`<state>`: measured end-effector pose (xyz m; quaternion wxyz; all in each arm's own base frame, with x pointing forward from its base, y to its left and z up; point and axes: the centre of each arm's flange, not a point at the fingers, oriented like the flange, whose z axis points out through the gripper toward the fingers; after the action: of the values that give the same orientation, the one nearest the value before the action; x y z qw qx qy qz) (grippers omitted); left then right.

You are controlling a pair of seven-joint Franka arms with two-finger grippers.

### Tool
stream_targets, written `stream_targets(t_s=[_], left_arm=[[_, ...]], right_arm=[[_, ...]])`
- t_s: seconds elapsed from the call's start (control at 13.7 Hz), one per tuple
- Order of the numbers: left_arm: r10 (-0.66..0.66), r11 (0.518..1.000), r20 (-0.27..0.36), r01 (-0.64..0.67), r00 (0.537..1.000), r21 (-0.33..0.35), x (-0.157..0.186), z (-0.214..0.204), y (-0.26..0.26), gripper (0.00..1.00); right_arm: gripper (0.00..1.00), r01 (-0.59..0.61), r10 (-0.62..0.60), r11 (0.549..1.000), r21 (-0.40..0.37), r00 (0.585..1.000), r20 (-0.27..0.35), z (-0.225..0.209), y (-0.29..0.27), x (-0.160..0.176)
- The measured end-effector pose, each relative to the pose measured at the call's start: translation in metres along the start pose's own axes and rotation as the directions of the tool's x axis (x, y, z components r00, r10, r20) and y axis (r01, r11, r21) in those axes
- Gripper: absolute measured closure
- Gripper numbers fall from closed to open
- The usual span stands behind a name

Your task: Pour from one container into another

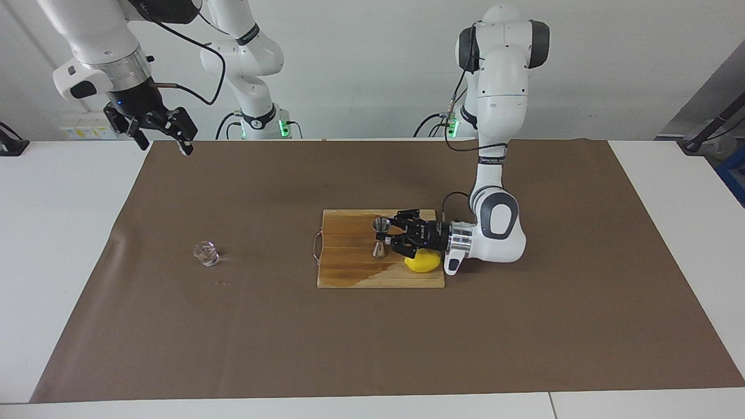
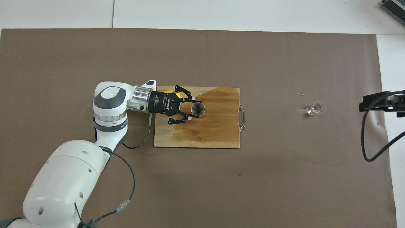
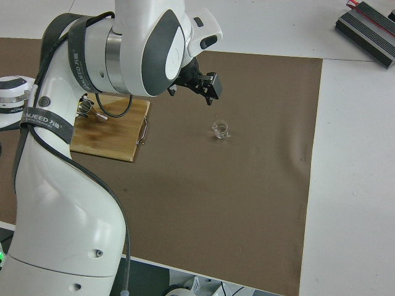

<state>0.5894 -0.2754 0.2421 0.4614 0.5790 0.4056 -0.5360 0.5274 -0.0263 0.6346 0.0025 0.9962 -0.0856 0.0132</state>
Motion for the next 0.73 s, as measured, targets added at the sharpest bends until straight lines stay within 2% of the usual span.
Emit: stream_targets(t_s=[0.15, 0.36, 0.73], left_arm=[[0.007, 1.0, -0.012, -0.007, 1.0, -0.01, -0.003, -0.008, 0.003, 0.52], [0.023, 1.0, -0.034, -0.024, 0.999, -0.007, -0.013, -0.01, 0.006, 0.52], [0.024, 0.999, -0.044, -0.023, 0.999, 0.034, -0.031, 0.018, 0.005, 0.52]], right_arm=[[0.0, 0.024, -0.024, 1.0, 0.001, 1.0, -0.003, -0.002, 0.001, -0.001], [0.0, 0.134, -0.134, 0.991, 0.002, 0.991, -0.003, -0.002, 0.001, -0.001], [0.0, 0.264, -0.264, 0.965, 0.006, 0.965, 0.014, 0.007, 0.011, -0.002]])
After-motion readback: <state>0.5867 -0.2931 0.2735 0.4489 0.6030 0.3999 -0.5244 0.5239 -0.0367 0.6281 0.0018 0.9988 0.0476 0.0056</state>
